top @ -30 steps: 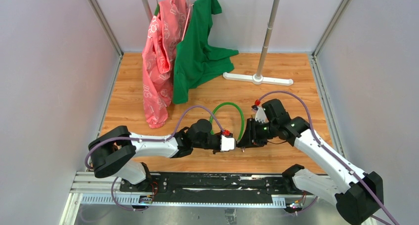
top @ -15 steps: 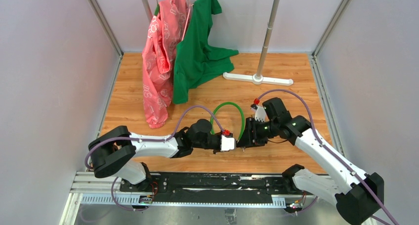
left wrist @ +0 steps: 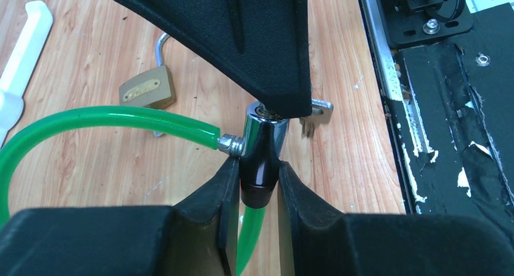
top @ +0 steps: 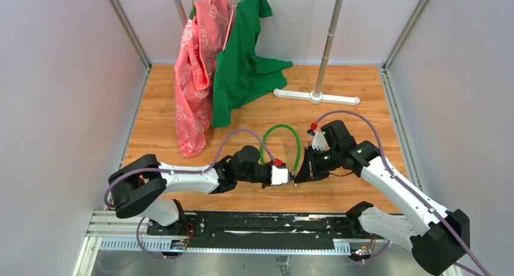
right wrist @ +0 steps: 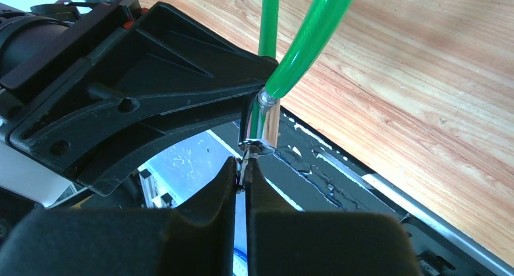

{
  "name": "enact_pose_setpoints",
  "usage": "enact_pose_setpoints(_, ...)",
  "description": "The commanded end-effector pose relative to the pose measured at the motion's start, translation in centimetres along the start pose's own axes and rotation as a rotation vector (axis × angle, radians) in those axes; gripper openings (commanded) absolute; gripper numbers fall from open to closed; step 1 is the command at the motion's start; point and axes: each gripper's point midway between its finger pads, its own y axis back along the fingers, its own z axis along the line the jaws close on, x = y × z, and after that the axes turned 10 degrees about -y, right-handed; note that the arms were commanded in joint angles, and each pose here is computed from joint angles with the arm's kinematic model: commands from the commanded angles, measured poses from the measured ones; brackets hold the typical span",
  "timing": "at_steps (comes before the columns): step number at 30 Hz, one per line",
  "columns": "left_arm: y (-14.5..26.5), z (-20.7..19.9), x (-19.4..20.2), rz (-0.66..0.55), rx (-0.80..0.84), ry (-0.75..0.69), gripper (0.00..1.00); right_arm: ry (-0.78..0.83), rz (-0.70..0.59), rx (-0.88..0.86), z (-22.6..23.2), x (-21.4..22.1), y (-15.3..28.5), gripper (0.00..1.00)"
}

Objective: Unlock with the key

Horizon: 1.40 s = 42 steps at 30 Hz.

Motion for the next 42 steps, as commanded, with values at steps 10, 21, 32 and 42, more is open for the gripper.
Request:
enact_pose_setpoints(10, -0.2, 1.6, -4.1, -0.122, -0.028, -0.046, 0.00, 0.094, 0.020, 0.099, -2.0, -0.1, -0.1, 0.00)
enact_pose_setpoints(21, 0.3, 2.7, -5.3, -0.118, -0.065, -0.013, 0.00, 0.074, -0.015, 0.178, -2.4, -1.6, -0.2, 0.00)
enact_pose_setpoints(32, 1.7, 6.7, -5.7, -0.021, -0.315, -0.111, 0.00, -0.379, -0.189, 0.021, -0.1, -3.3, -0.5, 0.00)
enact_pose_setpoints(42, 4.6, 9.3, -9.4, -0.081, -0.482, -0.197, 0.00, -0.623, -0.201, -0.140, 2.6, -4.0, 0.4, 0.00)
